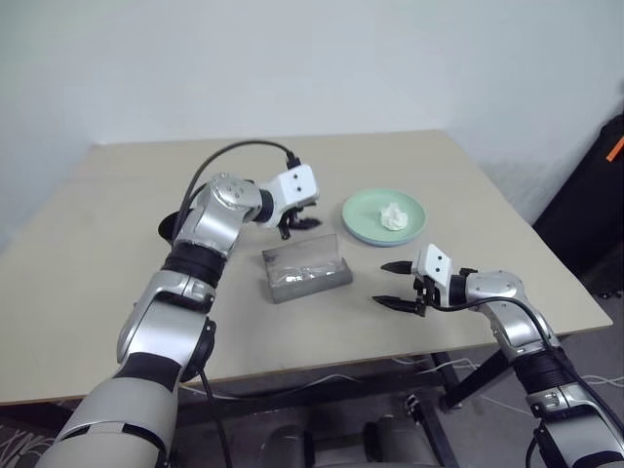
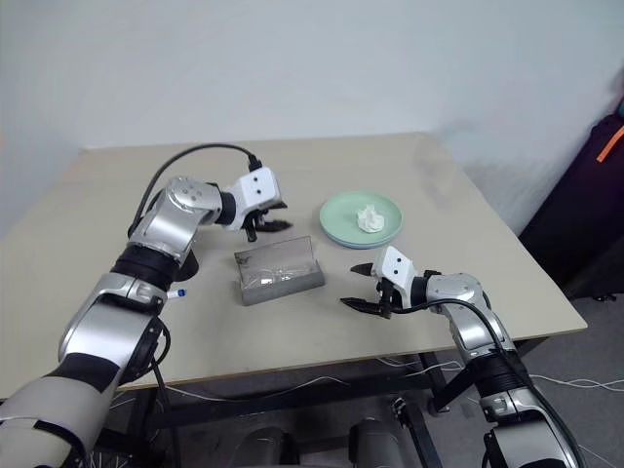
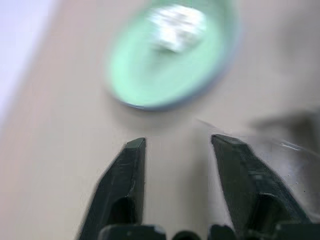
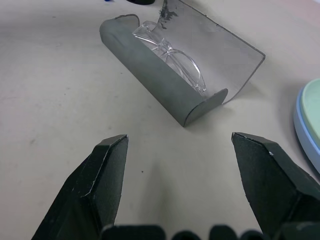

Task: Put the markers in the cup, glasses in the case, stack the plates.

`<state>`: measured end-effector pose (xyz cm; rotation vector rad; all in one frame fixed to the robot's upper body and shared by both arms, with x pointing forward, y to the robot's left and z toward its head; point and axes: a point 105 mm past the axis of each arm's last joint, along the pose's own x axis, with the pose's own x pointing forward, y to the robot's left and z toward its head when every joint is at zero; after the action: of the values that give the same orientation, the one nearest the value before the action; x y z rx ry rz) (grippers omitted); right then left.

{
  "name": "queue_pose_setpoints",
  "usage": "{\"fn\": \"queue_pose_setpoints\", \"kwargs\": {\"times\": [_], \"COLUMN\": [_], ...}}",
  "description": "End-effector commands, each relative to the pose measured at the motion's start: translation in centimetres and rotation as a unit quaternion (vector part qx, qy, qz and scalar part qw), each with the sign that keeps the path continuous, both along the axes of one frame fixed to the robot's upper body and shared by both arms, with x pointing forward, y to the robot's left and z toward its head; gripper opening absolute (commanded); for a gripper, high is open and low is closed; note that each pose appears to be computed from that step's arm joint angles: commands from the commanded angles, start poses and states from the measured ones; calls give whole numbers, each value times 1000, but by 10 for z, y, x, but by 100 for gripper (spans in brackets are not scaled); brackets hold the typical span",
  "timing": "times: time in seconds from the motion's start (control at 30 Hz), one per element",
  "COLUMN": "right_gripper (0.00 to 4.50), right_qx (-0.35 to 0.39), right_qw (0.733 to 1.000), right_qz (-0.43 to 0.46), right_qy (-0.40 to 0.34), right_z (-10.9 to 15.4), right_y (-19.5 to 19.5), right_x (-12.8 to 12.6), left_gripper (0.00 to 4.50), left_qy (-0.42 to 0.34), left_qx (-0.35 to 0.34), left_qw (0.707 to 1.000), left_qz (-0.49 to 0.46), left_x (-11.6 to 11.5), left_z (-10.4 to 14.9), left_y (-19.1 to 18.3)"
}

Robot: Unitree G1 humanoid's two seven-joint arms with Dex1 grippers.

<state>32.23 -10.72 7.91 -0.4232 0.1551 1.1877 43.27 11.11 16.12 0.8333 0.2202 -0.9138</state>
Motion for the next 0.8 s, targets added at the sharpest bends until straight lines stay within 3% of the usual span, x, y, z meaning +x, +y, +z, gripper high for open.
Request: {"fn": "queue_pose_setpoints", "kwargs": {"times": [0.03, 0.1, 0.43, 0.6, 0.8], "right_gripper": [359, 359, 359, 359, 359], "right_qx": [10, 11, 15, 20, 20], "right_qw": [1000, 1000, 999, 999, 999], "right_qz": [4, 3, 3, 2, 4], "right_qy": [-28, -29, -35, -39, -39], "right_z": [14, 14, 19, 22, 22], "right_y": [4, 4, 3, 4, 5], "right_x": [5, 5, 6, 8, 9], "left_gripper": [74, 5, 2, 2, 2], "left_qy": [-32, -24, 11, 88, 138], "left_qx": [39, 56, 151, 43, -3], "left_qw": [998, 997, 988, 995, 984], "left_qz": [32, 50, 32, -15, -113], "left_x": [11, 14, 6, -9, -42], "left_z": [0, -13, -58, -51, -36], "left_y": [17, 23, 32, 15, 14]}}
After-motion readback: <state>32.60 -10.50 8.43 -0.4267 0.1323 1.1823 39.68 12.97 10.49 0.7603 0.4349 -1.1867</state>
